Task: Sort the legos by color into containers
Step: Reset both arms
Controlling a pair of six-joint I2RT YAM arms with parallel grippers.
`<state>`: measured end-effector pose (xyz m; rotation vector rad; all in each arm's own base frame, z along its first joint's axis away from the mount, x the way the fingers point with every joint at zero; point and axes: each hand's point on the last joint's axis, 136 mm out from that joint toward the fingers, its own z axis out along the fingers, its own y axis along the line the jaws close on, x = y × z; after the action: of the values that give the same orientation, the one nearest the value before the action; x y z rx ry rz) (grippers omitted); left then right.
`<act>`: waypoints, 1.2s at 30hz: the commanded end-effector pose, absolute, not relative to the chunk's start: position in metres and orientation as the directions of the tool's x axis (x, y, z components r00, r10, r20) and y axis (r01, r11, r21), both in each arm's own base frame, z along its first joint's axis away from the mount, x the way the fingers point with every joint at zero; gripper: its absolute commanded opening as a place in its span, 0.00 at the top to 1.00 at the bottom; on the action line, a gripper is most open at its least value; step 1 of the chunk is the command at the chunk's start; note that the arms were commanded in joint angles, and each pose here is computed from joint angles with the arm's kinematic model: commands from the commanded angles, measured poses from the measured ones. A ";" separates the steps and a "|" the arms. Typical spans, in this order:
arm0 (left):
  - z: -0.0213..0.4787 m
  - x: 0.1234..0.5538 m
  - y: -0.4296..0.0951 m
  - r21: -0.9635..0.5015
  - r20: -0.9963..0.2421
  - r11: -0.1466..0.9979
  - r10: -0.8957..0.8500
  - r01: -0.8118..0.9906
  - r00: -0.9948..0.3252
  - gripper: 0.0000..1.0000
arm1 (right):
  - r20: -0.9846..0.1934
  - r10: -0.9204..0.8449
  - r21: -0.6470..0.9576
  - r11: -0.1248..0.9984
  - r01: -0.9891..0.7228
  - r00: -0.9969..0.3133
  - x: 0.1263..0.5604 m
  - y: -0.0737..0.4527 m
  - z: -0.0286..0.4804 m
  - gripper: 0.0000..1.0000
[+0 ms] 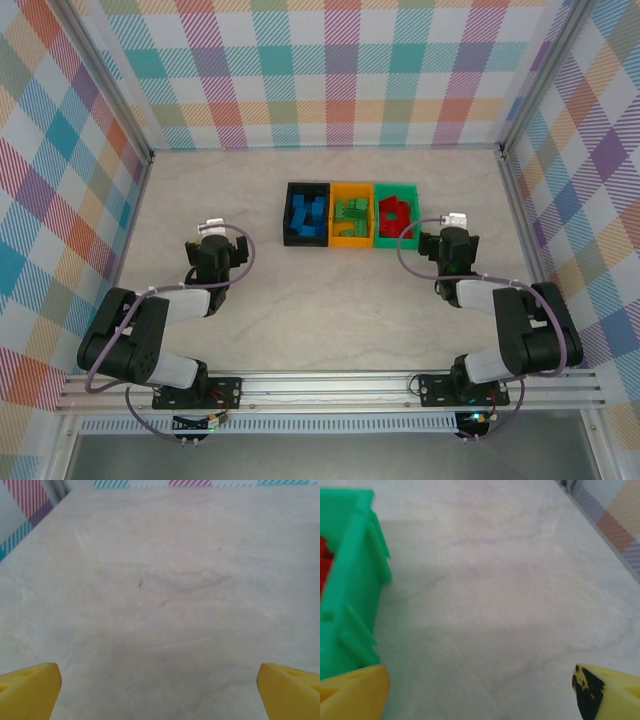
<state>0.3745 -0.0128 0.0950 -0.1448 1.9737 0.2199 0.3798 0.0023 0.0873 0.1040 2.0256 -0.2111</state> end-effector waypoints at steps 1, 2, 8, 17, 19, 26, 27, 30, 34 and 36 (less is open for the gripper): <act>0.105 0.383 -0.013 0.081 -0.955 0.983 0.029 -0.166 -0.296 0.00 | -0.936 -0.014 -0.061 0.990 0.124 -0.350 0.393 0.010 0.107 0.06; 0.106 0.383 -0.014 0.078 -0.964 0.983 0.032 -0.163 -0.263 0.00 | -0.942 -0.014 -0.055 0.992 0.113 -0.335 0.394 0.010 0.108 0.06; 0.088 0.390 -0.020 0.030 -0.950 0.997 0.008 -0.065 -0.312 0.00 | -0.951 0.005 0.033 0.996 -0.082 -0.311 0.393 0.027 0.097 0.13; 0.083 0.399 -0.012 -0.012 -0.928 0.997 -0.041 -0.079 -0.370 0.00 | -0.922 0.035 0.083 0.990 -0.110 -0.385 0.397 0.025 0.091 0.01; 0.083 0.398 -0.012 -0.012 -0.927 0.997 -0.040 -0.079 -0.372 0.00 | -0.922 0.034 0.083 0.990 -0.110 -0.385 0.397 0.025 0.091 0.01; 0.083 0.399 -0.013 -0.012 -0.928 0.997 -0.040 -0.078 -0.371 0.00 | -0.922 0.035 0.084 0.990 -0.111 -0.387 0.397 0.025 0.091 0.01; 0.083 0.398 -0.012 -0.012 -0.928 0.997 -0.041 -0.078 -0.371 0.00 | -0.921 0.034 0.084 0.990 -0.111 -0.388 0.397 0.025 0.090 0.01; 0.083 0.399 -0.012 -0.012 -0.928 0.997 -0.041 -0.079 -0.371 0.00 | -0.922 0.035 0.084 0.990 -0.111 -0.386 0.397 0.025 0.091 0.01; 0.083 0.398 -0.012 -0.011 -0.928 0.997 -0.040 -0.079 -0.372 0.00 | -0.922 0.035 0.084 0.990 -0.112 -0.387 0.397 0.025 0.091 0.01; 0.083 0.399 -0.012 -0.012 -0.928 0.997 -0.041 -0.079 -0.370 0.00 | -0.921 0.035 0.085 0.990 -0.112 -0.388 0.398 0.025 0.091 0.01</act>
<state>0.3940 -0.0147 0.0778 -0.0649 1.9671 0.0555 0.3911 0.0205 0.0813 -0.0373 1.9918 0.1228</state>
